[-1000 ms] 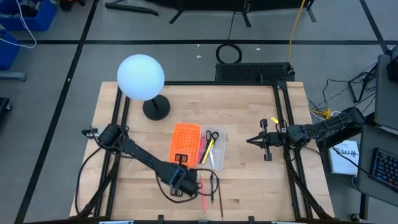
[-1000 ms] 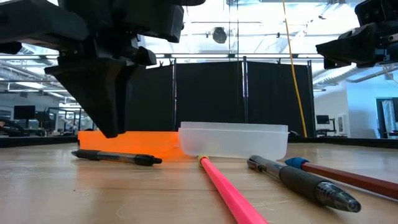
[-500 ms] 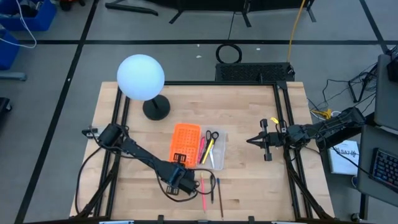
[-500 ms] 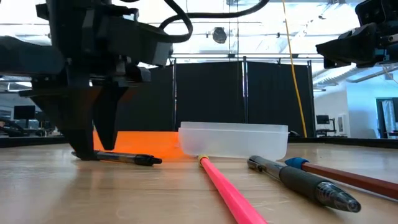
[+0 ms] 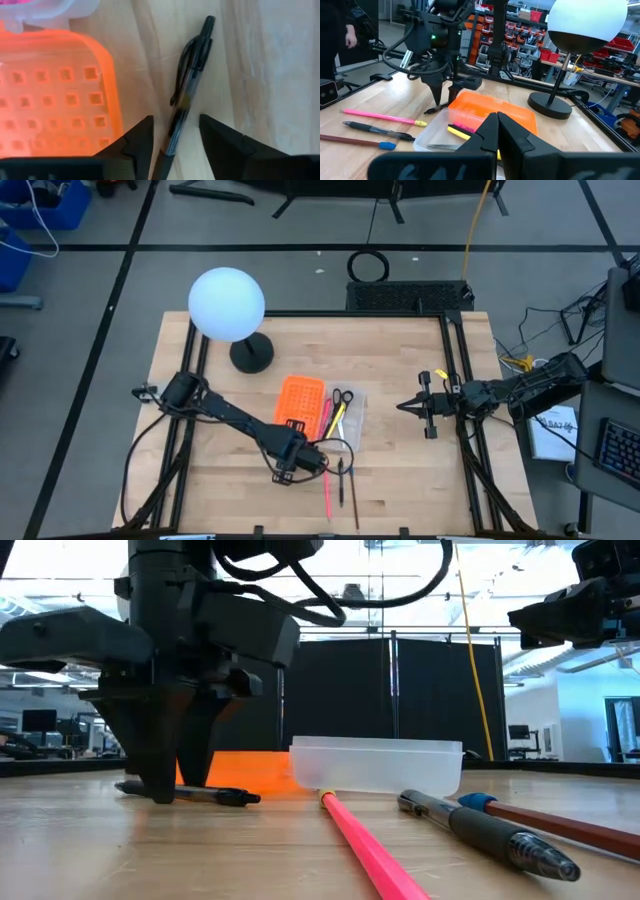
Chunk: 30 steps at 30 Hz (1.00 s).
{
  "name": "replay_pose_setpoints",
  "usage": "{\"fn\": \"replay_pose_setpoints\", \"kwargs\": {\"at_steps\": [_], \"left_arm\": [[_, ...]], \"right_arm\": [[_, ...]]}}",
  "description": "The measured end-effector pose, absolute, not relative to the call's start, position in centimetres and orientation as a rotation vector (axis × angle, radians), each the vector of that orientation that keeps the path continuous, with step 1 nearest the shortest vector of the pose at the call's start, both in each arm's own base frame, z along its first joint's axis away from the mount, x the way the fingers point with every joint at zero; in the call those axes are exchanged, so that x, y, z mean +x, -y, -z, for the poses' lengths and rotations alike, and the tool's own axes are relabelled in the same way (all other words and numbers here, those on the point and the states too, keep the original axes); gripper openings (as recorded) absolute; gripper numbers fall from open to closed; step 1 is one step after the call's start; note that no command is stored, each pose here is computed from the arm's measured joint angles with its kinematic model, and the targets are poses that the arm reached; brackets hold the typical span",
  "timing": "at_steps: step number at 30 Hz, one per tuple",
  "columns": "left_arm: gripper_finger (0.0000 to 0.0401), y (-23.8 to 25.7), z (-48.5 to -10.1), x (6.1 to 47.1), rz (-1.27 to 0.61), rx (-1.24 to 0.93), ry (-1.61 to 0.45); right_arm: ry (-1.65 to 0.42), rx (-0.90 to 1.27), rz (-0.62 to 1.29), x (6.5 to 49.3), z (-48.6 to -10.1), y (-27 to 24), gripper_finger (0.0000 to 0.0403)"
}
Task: Pick & place school supplies into a supply box
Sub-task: Put the top transparent pen into the orange supply box
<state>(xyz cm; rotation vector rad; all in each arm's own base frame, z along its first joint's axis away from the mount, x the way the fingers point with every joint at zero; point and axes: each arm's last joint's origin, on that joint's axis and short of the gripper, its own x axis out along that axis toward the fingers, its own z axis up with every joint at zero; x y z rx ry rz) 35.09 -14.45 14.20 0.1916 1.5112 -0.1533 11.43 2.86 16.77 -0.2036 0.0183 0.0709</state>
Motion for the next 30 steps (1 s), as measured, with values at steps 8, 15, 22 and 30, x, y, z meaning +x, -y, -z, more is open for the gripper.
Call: {"fn": "replay_pose_setpoints", "kwargs": {"at_steps": [8, 15, 22, 30], "left_arm": [[0.0086, 14.1, -11.8, 34.3, 0.169, 0.051, -1.476], [0.0023, 14.1, -12.7, 34.5, 0.025, -0.089, -1.471], [0.0013, 15.8, -17.2, 35.1, 0.050, -0.165, -1.330], [0.0005, 16.4, -20.4, 35.5, -0.038, -0.332, -1.236]], "right_arm": [[-0.019, -0.203, -0.071, 11.4, -16.8, -2.9, 0.0000], [-0.019, -0.203, -0.071, 11.4, -16.8, -2.9, 0.0000], [0.007, -0.196, -0.070, 11.4, -17.0, -2.9, 0.0000], [0.008, -0.196, -0.071, 11.4, -17.0, -2.9, 0.0000]]}}
